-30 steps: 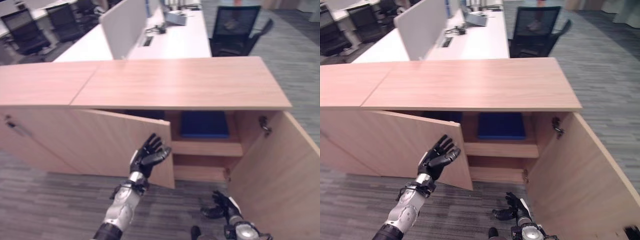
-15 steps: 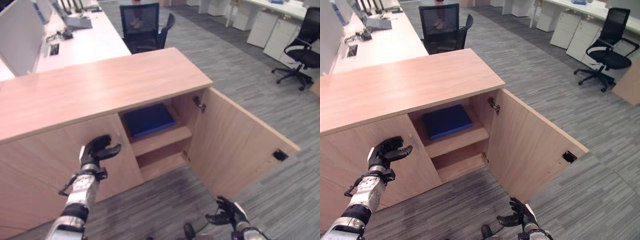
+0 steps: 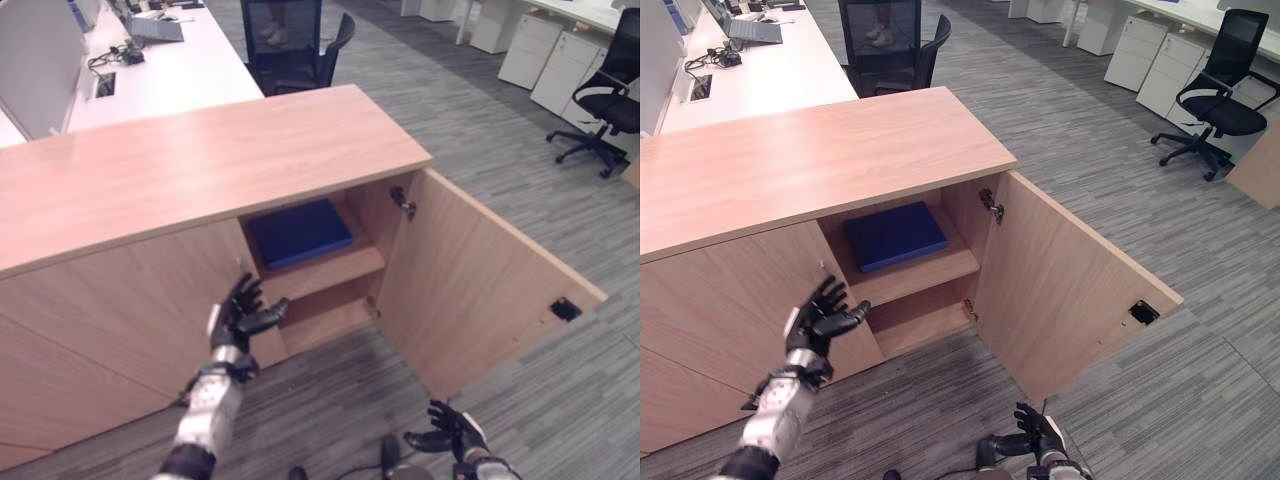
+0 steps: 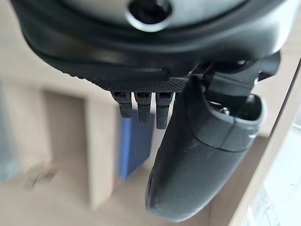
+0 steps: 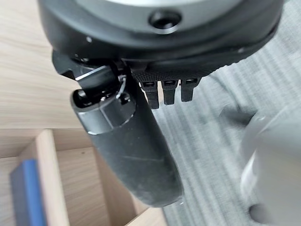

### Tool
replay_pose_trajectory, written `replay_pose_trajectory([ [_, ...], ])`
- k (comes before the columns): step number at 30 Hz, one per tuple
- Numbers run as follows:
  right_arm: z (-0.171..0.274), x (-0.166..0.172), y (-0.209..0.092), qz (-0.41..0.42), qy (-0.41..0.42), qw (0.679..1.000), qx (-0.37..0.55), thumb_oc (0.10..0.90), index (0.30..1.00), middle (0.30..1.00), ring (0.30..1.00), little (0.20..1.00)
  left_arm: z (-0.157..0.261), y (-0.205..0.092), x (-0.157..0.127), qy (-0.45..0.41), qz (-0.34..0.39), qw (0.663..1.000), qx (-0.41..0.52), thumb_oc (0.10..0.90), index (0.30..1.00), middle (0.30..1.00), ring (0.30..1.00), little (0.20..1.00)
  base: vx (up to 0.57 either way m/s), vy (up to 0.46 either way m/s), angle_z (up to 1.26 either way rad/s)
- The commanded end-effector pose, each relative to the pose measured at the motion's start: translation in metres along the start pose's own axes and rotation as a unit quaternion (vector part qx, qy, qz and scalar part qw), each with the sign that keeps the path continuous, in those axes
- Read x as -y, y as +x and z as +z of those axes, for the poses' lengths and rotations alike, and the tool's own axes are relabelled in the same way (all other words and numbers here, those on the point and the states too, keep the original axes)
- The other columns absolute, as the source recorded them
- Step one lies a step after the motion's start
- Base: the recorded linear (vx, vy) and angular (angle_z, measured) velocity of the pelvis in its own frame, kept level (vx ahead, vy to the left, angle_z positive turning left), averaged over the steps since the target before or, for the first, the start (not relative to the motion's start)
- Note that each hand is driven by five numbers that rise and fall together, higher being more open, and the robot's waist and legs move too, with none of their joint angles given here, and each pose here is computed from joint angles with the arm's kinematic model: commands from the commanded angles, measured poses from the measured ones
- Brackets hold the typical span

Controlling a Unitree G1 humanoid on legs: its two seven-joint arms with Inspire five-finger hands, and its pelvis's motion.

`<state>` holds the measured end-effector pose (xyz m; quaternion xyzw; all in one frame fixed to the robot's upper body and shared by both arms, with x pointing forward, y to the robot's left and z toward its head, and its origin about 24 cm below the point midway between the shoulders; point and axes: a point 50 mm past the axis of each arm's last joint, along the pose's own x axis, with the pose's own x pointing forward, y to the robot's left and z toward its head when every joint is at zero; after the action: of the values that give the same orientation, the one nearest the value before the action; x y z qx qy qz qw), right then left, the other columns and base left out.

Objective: Put the empty folder in the office cabinet

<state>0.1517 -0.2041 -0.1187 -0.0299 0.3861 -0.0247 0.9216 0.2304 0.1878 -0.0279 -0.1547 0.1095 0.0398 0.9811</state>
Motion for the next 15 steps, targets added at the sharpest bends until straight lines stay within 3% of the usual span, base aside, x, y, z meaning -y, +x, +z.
replay_pose_trajectory([
  [1,0.024,0.012,0.001,-0.017,-0.013,0.998,0.060,0.800,0.900,0.900,0.900,0.900,0.043,0.023,0.023,0.016,-0.087,0.992,0.085,0.800,0.900,0.900,0.900,0.900,0.02,-0.164,0.34],
  [7,0.025,0.013,-0.001,-0.010,-0.027,0.998,0.064,0.800,0.900,0.900,0.900,0.900,-0.002,-0.006,0.016,0.002,-0.108,0.994,-0.007,0.800,0.900,0.900,0.900,0.900,-0.01,-0.217,-0.22],
  [15,0.021,0.029,0.000,-0.046,-0.003,0.998,0.047,0.800,0.900,0.900,0.900,0.900,-0.006,-0.007,0.020,-0.011,-0.112,0.994,-0.019,0.800,0.900,0.900,0.900,0.900,-0.06,-0.135,-0.22],
])
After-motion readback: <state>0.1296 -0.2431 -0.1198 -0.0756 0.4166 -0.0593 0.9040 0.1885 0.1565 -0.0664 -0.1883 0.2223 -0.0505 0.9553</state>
